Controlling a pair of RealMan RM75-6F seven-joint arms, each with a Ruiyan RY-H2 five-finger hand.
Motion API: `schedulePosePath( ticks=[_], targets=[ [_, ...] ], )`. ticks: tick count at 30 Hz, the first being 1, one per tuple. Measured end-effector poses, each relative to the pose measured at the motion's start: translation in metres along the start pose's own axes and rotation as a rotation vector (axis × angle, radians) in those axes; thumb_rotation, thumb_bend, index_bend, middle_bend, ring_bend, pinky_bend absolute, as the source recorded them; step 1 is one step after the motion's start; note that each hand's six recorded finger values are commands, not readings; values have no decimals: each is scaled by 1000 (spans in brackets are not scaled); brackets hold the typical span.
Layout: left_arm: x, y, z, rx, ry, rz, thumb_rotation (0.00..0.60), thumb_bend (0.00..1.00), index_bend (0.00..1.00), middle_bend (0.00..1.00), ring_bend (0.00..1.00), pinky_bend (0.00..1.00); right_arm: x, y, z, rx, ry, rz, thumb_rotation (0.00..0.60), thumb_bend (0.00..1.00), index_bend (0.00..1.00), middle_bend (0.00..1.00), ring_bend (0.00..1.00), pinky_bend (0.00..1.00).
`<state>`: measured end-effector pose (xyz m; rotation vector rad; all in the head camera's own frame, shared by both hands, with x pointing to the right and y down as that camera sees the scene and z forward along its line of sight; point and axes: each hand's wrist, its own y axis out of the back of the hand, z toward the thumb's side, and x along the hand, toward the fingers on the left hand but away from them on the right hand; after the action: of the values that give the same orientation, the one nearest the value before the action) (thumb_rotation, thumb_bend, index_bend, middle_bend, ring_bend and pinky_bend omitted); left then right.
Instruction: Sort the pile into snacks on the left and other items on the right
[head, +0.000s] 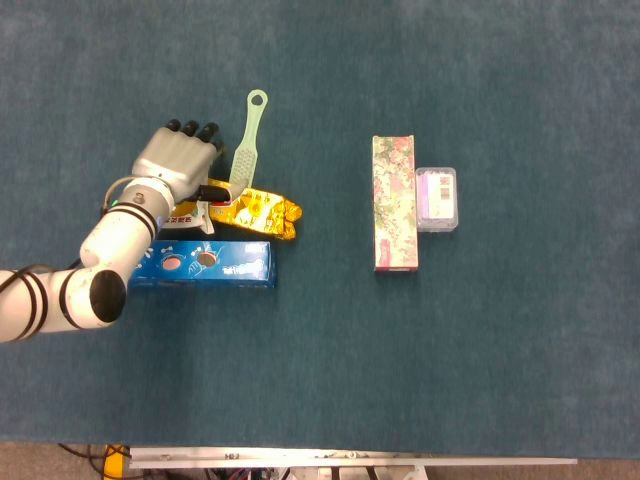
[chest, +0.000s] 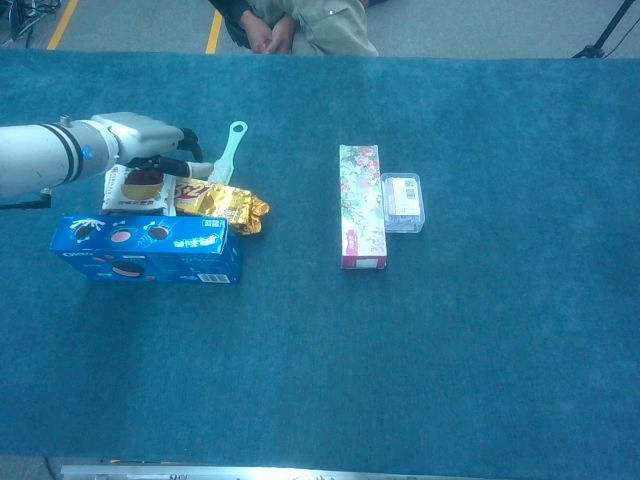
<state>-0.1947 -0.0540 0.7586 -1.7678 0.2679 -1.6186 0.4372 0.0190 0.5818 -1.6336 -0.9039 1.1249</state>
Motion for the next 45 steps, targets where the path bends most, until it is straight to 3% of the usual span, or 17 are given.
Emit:
schedulePosePath(
  ticks=[12, 33, 39, 45],
  targets=[
    [2, 1, 22, 4, -48, 5, 0, 260, 195, 13, 0, 70, 2, 1, -4, -2, -10, -1, 600, 10, 476, 421, 350, 466],
    [-2, 23, 76, -107, -192, 69, 0, 260, 195, 20, 0, 70, 1, 1, -6, -5, -17, 0, 600, 10, 476, 421, 350, 466],
    [-20, 42, 63, -155, -190, 144, 0, 260, 194, 32, 0, 70, -7, 2, 4, 12, 35, 16, 600, 10, 465, 418, 350, 466],
    [-47, 57, 27, -211, -142, 259, 0, 260, 172, 37, 0, 70, -22, 2, 25, 59, 135, 47, 600, 10, 446, 414, 344, 466]
  ],
)
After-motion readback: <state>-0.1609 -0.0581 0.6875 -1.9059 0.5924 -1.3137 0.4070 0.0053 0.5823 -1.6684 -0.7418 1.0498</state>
